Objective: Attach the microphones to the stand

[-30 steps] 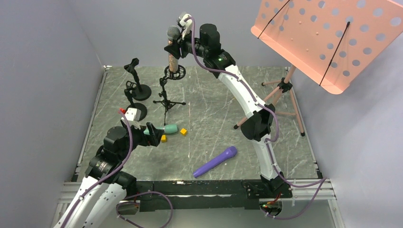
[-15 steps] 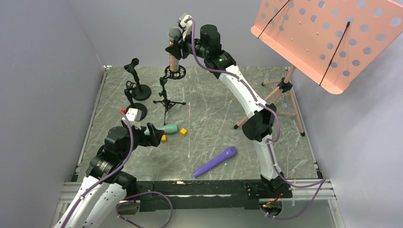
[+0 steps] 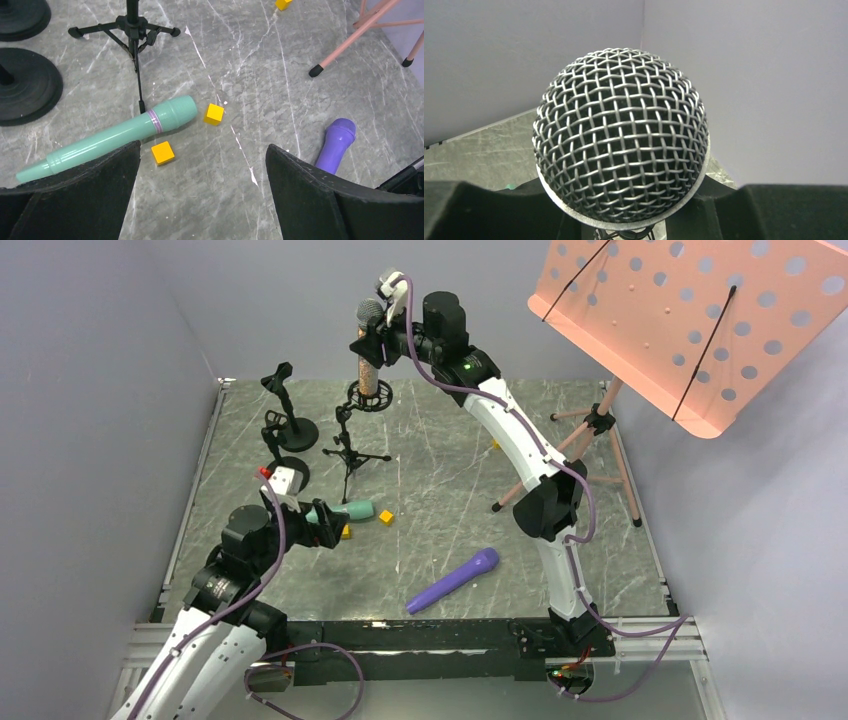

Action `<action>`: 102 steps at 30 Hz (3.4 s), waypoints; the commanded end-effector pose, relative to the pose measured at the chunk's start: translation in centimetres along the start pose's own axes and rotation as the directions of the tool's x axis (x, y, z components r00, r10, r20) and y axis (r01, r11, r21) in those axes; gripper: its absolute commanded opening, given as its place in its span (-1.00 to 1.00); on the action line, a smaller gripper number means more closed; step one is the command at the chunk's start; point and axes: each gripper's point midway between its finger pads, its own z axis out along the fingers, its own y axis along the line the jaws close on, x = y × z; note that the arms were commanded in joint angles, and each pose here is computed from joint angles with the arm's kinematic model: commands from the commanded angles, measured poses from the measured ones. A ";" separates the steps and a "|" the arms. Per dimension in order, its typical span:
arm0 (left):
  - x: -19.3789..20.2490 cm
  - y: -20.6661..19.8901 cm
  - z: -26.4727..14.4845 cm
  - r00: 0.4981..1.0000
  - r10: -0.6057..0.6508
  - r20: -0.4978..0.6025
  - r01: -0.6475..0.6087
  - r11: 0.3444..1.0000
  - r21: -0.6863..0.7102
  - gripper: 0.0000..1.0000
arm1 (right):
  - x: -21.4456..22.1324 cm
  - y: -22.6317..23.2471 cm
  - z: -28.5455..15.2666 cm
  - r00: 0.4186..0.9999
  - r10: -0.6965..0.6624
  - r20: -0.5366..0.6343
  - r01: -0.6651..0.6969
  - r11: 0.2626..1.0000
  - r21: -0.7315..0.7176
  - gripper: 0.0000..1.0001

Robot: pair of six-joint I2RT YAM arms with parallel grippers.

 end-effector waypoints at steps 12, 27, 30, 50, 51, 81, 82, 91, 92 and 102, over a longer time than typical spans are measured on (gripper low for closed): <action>-2.9 0.1 0.9 0.975 0.206 0.085 -0.207 0.978 0.007 0.94 | 4.8 1.0 -0.4 0.976 0.112 -0.186 -0.108 0.994 0.032 -1.00; -5.2 -0.6 2.2 0.957 0.239 0.162 -0.245 0.969 0.020 0.93 | 4.3 1.2 -0.8 0.958 0.219 -0.185 -0.208 0.975 0.078 -1.00; -5.3 -0.6 2.3 0.957 0.239 0.165 -0.246 0.969 0.020 0.93 | 5.7 1.1 -0.4 0.950 0.234 -0.207 -0.222 0.972 0.082 -1.00; -3.8 0.2 2.0 0.966 0.197 0.166 -0.200 0.980 -0.001 0.93 | 13.2 2.9 1.6 0.906 0.263 -0.330 -0.265 0.963 0.039 -1.00; -3.6 0.2 2.0 0.967 0.196 0.164 -0.198 0.980 -0.002 0.93 | 13.5 2.9 1.6 0.904 0.262 -0.337 -0.264 0.964 0.041 -1.00; -3.3 -0.1 1.8 0.972 0.163 0.170 -0.168 0.986 0.020 0.93 | 15.5 4.6 0.9 0.893 0.218 -0.393 -0.248 0.968 -0.025 -0.60; -3.3 -0.1 1.7 0.972 0.163 0.170 -0.169 0.985 0.020 0.93 | 14.4 4.6 0.9 0.904 0.209 -0.374 -0.237 0.971 -0.032 -0.46; -3.5 -0.3 1.6 0.972 0.158 0.175 -0.165 0.986 0.024 0.93 | 8.8 4.1 -0.1 0.944 0.194 -0.268 -0.219 0.973 -0.068 0.63; -3.6 -0.3 1.6 0.972 0.156 0.175 -0.164 0.986 0.027 0.93 | 8.4 4.2 -0.3 0.946 0.193 -0.261 -0.219 0.973 -0.075 0.70; -4.3 -0.7 1.6 0.972 0.162 0.173 -0.170 0.985 0.033 0.94 | 4.5 3.5 -2.7 0.969 0.159 -0.191 -0.187 0.972 -0.140 0.99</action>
